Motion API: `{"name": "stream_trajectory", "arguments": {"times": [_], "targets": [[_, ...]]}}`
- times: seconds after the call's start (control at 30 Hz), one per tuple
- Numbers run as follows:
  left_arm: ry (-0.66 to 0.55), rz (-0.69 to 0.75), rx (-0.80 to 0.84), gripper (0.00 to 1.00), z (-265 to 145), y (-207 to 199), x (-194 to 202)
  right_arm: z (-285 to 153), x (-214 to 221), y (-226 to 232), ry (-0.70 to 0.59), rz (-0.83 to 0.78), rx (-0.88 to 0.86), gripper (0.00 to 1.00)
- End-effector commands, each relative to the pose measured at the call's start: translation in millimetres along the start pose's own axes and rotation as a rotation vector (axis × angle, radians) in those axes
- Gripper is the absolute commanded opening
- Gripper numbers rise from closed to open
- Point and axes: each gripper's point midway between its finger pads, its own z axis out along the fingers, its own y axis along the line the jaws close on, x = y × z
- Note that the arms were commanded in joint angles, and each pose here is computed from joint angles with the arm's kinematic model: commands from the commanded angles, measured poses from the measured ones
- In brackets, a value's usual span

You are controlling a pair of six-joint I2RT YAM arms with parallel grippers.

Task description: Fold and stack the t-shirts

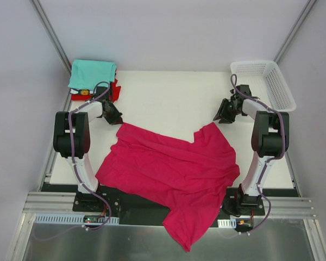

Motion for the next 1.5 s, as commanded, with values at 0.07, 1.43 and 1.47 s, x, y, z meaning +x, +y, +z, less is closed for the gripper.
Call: {"name": "stream_trajectory", "arguments": {"times": [0.07,1.43,1.47], "targets": [[-0.035,0.010,0.028,0.00,-12.5,-11.9,-11.6,-0.9,11.9,-4.7,0.039,0.025,0.010,0.40],[-0.076,0.021,0.051,0.00,-10.6,-35.8,-51.0,-8.8,-39.6,20.9,-0.016,-0.043,0.038,0.01],[-0.080,0.022,0.051,0.00,-10.7,-36.4,-54.3,-9.7,-45.2,23.1,-0.027,-0.045,0.035,0.01]]}}
